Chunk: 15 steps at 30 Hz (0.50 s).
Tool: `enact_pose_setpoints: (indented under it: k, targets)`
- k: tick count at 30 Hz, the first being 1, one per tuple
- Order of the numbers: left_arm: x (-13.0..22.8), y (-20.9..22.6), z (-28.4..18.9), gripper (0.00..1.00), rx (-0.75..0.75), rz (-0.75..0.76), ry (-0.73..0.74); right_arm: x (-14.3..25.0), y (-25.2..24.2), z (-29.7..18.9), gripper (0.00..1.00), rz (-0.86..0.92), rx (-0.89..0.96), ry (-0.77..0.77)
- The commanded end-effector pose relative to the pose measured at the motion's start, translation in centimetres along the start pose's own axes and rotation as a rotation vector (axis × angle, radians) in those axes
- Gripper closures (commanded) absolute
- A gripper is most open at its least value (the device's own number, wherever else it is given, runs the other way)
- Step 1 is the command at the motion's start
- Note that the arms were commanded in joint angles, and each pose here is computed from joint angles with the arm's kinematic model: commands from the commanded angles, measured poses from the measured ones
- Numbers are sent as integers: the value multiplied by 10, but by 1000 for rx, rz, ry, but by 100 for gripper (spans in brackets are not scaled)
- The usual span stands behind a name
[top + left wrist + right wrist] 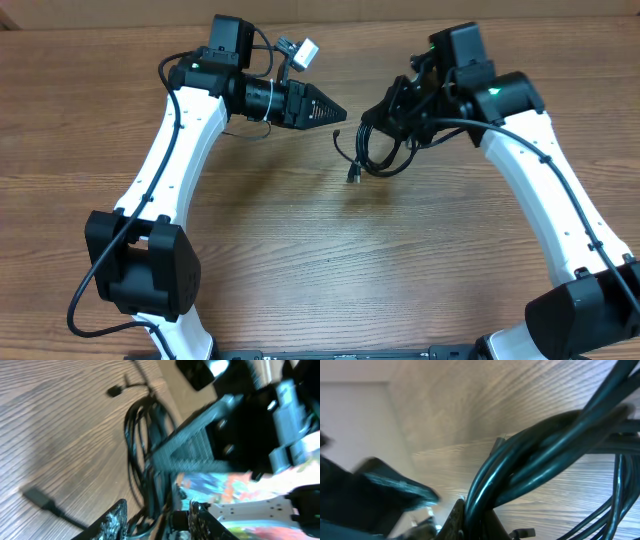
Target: Untangle cables
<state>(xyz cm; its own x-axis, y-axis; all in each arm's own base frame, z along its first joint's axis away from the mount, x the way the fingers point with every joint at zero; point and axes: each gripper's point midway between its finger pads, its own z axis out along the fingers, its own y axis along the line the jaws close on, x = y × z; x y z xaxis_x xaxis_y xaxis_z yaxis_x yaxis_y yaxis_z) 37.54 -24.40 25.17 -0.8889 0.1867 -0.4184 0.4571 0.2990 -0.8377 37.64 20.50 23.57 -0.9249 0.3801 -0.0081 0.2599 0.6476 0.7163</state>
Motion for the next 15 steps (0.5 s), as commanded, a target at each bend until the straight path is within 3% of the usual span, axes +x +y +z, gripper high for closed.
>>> enact_pose_setpoints:
  k: [1, 7, 10, 15]
  targets:
    - [0, -24, -3, 60, -127, 112, -14, -10, 8, -16, 96, 71, -87, 14]
    - [1, -22, 3, 56, -501, 27, -92, -30, 6, -27, 96, 122, -121, -34]
    - [6, -29, 26, 55, -513, 62, -69, -28, 14, -28, 96, 102, -162, -13]
    - [6, -24, 47, 56, -528, -2, -78, -28, 15, -29, 96, 98, -165, -12]
